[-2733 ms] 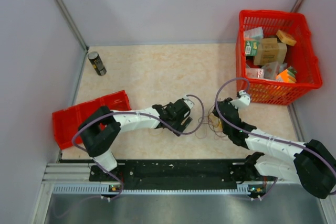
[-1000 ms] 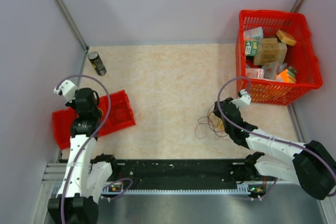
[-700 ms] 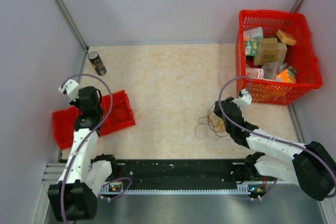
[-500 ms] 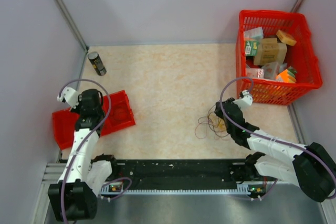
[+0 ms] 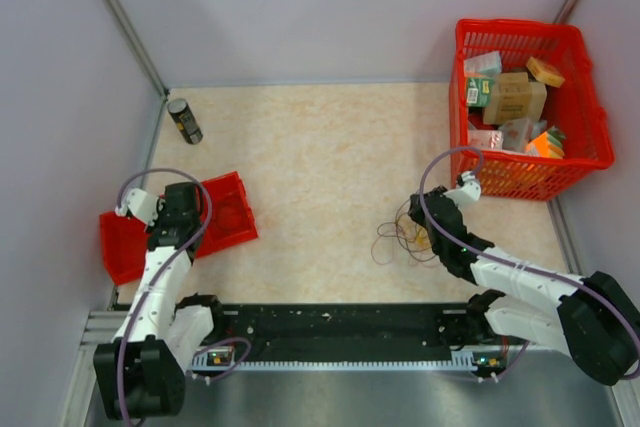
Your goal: Untangle the cables
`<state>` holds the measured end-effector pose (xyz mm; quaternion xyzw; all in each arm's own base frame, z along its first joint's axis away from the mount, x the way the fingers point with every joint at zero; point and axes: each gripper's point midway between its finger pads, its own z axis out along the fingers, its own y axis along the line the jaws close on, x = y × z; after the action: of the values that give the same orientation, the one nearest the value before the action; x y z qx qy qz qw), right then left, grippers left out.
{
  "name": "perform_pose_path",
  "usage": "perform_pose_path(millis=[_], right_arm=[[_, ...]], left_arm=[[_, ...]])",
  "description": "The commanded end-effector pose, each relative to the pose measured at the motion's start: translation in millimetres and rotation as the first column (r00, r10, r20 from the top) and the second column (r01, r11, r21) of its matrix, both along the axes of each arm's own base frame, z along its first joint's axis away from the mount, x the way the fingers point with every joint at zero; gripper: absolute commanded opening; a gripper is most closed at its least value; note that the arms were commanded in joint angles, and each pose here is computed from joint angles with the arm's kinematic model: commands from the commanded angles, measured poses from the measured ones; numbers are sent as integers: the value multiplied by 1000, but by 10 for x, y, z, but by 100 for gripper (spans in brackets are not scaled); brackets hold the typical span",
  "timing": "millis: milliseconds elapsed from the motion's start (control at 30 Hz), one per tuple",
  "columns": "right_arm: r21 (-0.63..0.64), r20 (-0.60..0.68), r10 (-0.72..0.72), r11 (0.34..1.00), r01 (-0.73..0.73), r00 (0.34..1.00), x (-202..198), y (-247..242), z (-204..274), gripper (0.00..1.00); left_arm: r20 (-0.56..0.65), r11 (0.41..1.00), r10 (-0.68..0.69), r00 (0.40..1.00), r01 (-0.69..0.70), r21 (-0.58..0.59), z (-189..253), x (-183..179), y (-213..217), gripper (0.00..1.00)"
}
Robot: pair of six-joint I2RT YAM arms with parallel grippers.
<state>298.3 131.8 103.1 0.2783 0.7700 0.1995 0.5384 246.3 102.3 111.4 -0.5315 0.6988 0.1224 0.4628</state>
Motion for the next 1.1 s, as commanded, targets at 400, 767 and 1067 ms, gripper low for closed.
perform_pose_path(millis=[400,767,1067], right_arm=[[-4,19,79,997,-79,997,120,190,142,0],[-42,111,744,666,-745,659,-91,1851,405,0],[95,191,901,377,-921,388,-577,2304,549,30]], left_arm=[[211,920,-390,896,372,120,1107,295,-401,76],[397,194,-905,154,979,62,994,119,-2260,69],[365,-99,-927,-81,995,-30,535,-334,-3244,61]])
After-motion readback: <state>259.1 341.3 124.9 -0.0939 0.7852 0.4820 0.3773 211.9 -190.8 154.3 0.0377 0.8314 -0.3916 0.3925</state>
